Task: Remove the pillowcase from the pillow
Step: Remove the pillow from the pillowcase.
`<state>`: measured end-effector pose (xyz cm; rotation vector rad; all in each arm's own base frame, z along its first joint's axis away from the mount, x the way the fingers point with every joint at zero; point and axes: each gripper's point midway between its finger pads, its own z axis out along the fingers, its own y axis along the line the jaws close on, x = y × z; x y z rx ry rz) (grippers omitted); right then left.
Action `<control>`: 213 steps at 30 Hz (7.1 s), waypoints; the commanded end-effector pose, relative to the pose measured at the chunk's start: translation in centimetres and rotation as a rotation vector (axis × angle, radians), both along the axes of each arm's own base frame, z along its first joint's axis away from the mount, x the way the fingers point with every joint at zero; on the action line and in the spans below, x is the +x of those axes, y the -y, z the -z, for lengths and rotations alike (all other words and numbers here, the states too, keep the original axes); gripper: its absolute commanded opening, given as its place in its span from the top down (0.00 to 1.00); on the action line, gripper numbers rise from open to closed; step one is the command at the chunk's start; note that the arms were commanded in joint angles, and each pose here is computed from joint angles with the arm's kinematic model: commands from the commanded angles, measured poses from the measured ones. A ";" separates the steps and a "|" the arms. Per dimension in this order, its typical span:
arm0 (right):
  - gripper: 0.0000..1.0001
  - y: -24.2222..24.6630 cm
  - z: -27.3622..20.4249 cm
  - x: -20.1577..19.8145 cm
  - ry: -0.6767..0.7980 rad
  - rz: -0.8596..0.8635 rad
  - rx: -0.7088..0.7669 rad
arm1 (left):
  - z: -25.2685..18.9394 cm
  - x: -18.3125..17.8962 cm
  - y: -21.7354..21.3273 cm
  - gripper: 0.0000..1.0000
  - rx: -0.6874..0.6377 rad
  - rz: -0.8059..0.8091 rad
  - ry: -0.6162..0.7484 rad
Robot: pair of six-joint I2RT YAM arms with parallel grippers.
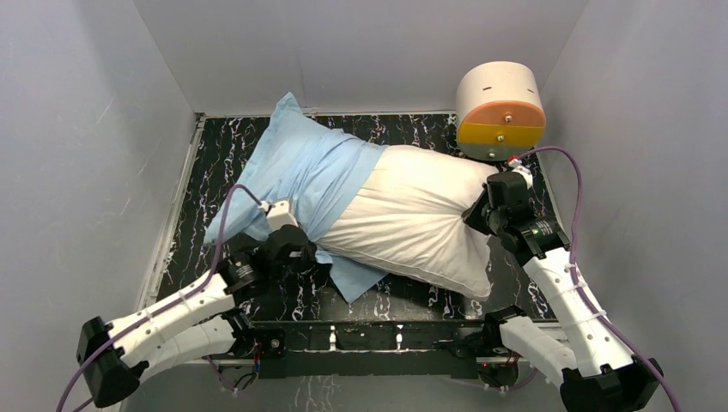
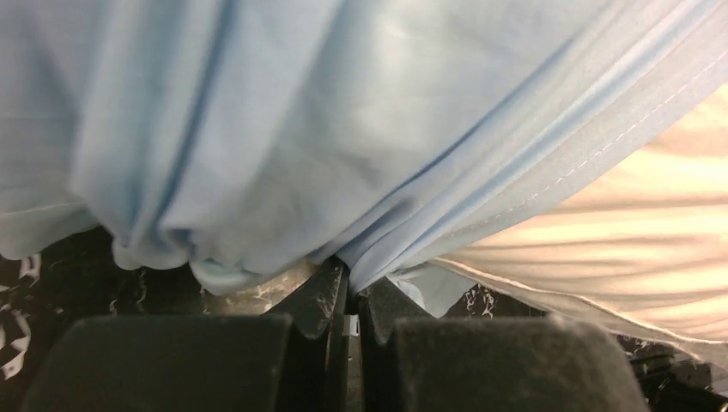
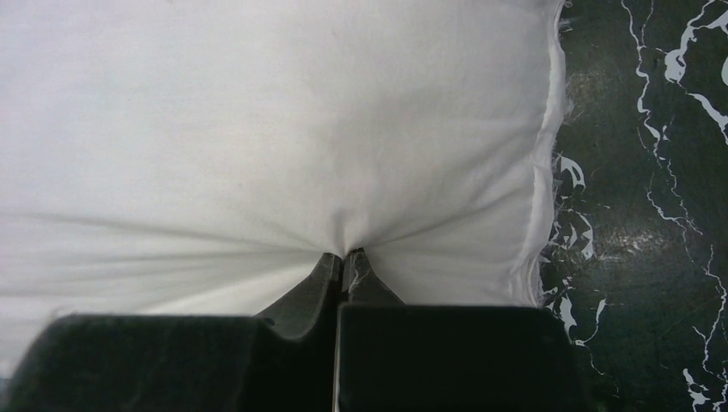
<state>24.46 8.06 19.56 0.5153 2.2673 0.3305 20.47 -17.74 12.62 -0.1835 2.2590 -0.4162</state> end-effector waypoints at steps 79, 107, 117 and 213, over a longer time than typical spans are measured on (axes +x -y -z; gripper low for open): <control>0.01 -9.8 -3.3 0.6 0.262 -0.099 -0.152 | -10.3 19.3 1.0 1.00 0.168 0.274 0.106; 0.87 -7.6 0.8 4.5 0.032 0.348 0.017 | -21.2 11.3 0.9 1.00 -0.071 0.366 0.603; 1.00 -1.9 -2.8 4.0 0.235 0.401 -0.055 | -21.0 13.6 -3.5 1.00 0.114 0.151 0.544; 0.41 -6.6 3.4 -1.5 -0.124 -0.322 -0.171 | -7.3 6.4 0.0 0.23 0.692 0.106 -0.041</control>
